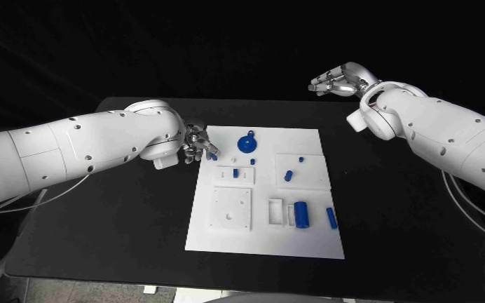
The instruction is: Assemble the parts on the task board
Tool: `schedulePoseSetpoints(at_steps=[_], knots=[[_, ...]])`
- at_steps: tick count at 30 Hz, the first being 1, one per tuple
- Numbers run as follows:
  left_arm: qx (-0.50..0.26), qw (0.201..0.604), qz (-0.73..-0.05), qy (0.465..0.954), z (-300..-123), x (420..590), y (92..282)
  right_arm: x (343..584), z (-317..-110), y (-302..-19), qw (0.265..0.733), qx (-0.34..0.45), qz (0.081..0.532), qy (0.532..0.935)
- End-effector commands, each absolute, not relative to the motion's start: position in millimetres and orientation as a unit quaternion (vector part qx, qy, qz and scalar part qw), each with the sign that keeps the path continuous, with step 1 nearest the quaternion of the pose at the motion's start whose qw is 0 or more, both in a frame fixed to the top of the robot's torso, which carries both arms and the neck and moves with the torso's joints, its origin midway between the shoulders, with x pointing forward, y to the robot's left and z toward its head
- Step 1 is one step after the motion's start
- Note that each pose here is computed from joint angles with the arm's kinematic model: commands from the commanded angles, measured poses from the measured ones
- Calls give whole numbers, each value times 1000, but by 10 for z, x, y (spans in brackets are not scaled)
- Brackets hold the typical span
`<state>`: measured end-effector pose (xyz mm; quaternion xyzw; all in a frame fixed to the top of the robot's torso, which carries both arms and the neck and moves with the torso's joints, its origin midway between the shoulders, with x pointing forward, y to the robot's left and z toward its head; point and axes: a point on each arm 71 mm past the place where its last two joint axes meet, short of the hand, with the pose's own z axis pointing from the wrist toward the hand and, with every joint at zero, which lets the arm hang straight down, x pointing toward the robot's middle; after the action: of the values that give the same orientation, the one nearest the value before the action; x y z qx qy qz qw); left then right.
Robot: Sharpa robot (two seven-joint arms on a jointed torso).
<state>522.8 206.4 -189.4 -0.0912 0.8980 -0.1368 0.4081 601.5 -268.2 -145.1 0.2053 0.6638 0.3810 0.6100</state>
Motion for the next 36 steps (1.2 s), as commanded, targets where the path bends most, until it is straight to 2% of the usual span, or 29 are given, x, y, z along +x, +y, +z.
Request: schedulePoseSetpoints(at_steps=[1, 11, 17, 29, 36], knots=[[-87, 402, -126, 903, -1905, 5185, 2022, 6014, -1450, -2684, 610, 204, 384, 663], [-55, 422, -129, 896, -1950, 5175, 1847, 6013, -1455, -2668, 609, 204, 385, 663], [-45, 420, -131, 897, -2004, 5149, 1777, 6013, -1457, -2667, 608, 204, 385, 663], [-43, 413, -129, 901, -2033, 5150, 1798, 6011, -1456, -2675, 609, 204, 385, 663], [-68, 423, -141, 892, -2016, 5189, 1848, 6010, -1456, -2680, 609, 204, 384, 663]])
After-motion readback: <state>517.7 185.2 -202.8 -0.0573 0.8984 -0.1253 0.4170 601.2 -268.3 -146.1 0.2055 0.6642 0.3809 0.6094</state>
